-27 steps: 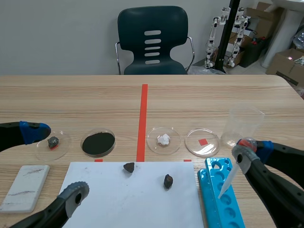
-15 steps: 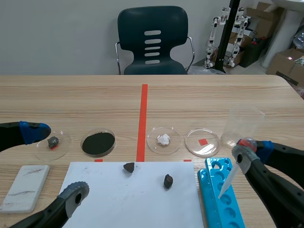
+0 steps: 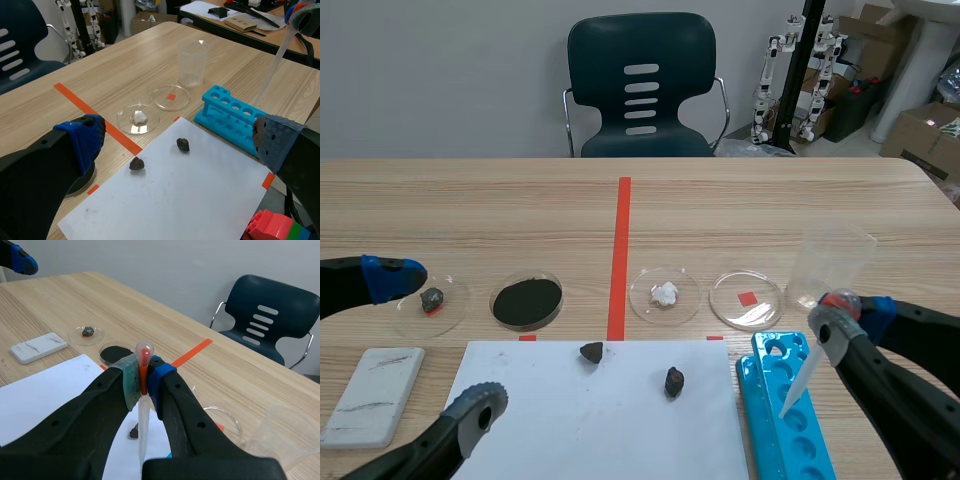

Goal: Put the dropper in the beaker

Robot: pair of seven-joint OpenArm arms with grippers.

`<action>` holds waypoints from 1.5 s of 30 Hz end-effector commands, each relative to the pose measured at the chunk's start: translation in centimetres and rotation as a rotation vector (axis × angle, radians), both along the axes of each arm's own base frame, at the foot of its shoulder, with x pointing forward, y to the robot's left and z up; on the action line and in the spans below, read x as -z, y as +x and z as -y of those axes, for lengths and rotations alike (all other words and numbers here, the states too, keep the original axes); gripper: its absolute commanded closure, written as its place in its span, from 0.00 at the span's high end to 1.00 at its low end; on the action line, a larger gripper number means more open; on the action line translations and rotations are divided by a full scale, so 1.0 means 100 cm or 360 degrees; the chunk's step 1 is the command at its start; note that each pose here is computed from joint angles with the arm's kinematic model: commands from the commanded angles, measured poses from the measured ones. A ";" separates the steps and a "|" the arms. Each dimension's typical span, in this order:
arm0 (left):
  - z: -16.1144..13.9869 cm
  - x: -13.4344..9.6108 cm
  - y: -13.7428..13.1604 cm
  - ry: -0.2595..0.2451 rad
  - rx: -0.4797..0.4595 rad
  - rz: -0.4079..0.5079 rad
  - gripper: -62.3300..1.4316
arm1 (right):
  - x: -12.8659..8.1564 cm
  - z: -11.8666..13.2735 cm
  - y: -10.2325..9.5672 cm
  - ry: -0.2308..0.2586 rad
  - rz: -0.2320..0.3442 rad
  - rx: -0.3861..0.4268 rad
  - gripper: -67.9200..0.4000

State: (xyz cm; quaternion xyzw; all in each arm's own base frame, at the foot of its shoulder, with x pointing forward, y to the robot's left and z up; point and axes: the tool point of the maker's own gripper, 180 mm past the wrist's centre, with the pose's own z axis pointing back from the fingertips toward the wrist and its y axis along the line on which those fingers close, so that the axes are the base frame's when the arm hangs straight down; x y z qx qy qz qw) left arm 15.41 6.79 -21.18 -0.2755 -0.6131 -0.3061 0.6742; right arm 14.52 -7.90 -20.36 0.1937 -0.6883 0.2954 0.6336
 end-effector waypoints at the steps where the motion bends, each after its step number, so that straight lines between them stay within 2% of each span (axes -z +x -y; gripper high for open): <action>1: 0.000 -0.005 0.000 -0.0039 -0.0012 0.0009 0.99 | -0.008 -0.002 0.003 0.0041 0.0047 -0.0006 0.02; 6: 0.000 -0.005 0.000 -0.0039 -0.0012 0.0009 0.99 | -0.009 -0.001 0.008 0.0035 0.0068 0.0009 0.02; 10: 0.000 -0.005 0.000 -0.0039 -0.0012 0.0009 0.99 | -0.009 0.001 0.022 0.0008 0.0093 0.0068 0.02; 15: 0.000 -0.005 0.000 -0.0039 -0.0012 0.0009 0.99 | -0.006 0.010 0.043 -0.0054 0.0089 0.0208 0.02; 23: 0.000 -0.005 0.000 -0.0039 -0.0012 0.0009 0.99 | -0.021 0.043 0.070 -0.0107 0.0207 0.0449 0.02; 30: 0.000 -0.005 0.000 -0.0039 -0.0012 0.0009 0.99 | -0.037 0.081 0.094 -0.0080 0.0286 0.0686 0.02; 34: 0.000 -0.005 0.000 -0.0039 -0.0012 0.0009 0.99 | -0.040 0.095 0.112 -0.0091 0.0330 0.0754 0.02; 37: 0.000 -0.005 0.000 -0.0039 -0.0012 0.0009 0.99 | -0.038 0.106 0.128 -0.0094 0.0323 0.0812 0.02; 45: 0.000 -0.005 0.000 -0.0039 -0.0012 0.0009 0.99 | -0.039 0.121 0.159 -0.0030 0.0366 0.0885 0.02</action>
